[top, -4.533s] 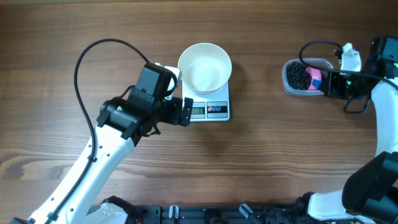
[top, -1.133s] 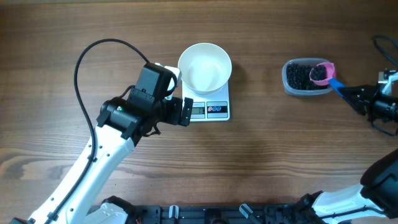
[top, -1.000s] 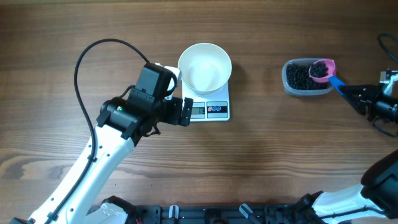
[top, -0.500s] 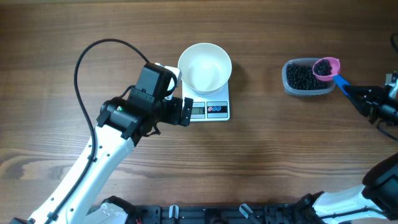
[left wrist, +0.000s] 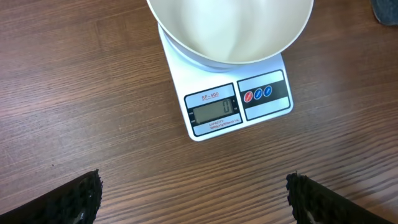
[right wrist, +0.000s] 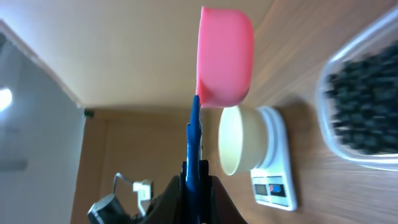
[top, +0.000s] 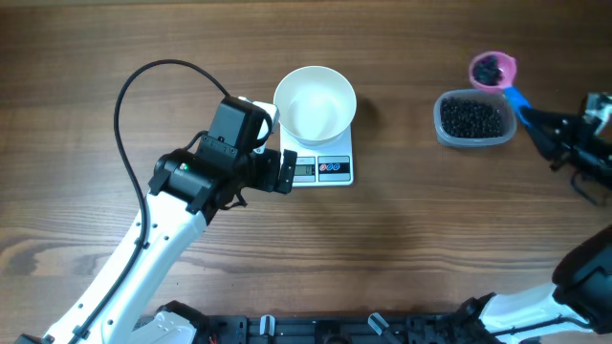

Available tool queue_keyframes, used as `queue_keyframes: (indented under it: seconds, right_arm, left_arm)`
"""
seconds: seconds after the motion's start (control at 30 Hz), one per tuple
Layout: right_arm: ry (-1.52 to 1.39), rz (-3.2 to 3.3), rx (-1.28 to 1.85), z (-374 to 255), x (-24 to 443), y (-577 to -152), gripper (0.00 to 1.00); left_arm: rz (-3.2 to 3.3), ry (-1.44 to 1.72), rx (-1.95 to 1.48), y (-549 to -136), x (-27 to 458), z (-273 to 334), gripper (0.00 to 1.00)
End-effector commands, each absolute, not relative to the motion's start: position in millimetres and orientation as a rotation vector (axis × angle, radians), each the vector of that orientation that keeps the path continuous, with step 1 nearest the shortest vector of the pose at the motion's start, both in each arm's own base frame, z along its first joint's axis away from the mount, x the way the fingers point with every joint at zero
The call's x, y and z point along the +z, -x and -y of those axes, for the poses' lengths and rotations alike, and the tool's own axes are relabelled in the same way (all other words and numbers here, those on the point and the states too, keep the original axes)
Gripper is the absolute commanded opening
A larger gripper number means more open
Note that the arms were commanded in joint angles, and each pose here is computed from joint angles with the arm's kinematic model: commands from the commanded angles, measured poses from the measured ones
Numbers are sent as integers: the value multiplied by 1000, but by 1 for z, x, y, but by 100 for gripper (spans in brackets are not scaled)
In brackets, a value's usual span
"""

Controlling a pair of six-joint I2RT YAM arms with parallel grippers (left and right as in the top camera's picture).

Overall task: Scoop item into bowl and weigh 150g on scale
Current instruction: 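Lift the filled scoop out of the tub with the right gripper, then carry the scoop over the white bowl and tip beans in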

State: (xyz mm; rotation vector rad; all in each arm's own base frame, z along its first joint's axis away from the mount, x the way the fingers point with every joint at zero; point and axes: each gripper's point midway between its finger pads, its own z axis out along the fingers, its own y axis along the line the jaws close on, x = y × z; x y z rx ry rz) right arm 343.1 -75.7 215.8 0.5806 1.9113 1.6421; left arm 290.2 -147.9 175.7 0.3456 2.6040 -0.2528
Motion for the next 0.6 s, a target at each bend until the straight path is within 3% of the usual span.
queue_keyframes:
  seconds: [0.0,0.33,0.57]
  right_arm:
    - [-496,-1879,1768,44,223,-351,4]
    - [-155,-2013,2059,-82,233,-359,4]
    - [-24,-2312,1826,-149,198,-380,4]
  left_arm:
    - [-2608,-331,-252,-291,174,147,100]
    - [-2608,-331,-252,-291,174,147,100]
    - [-2608,-331,-252,-291,175,147,100]
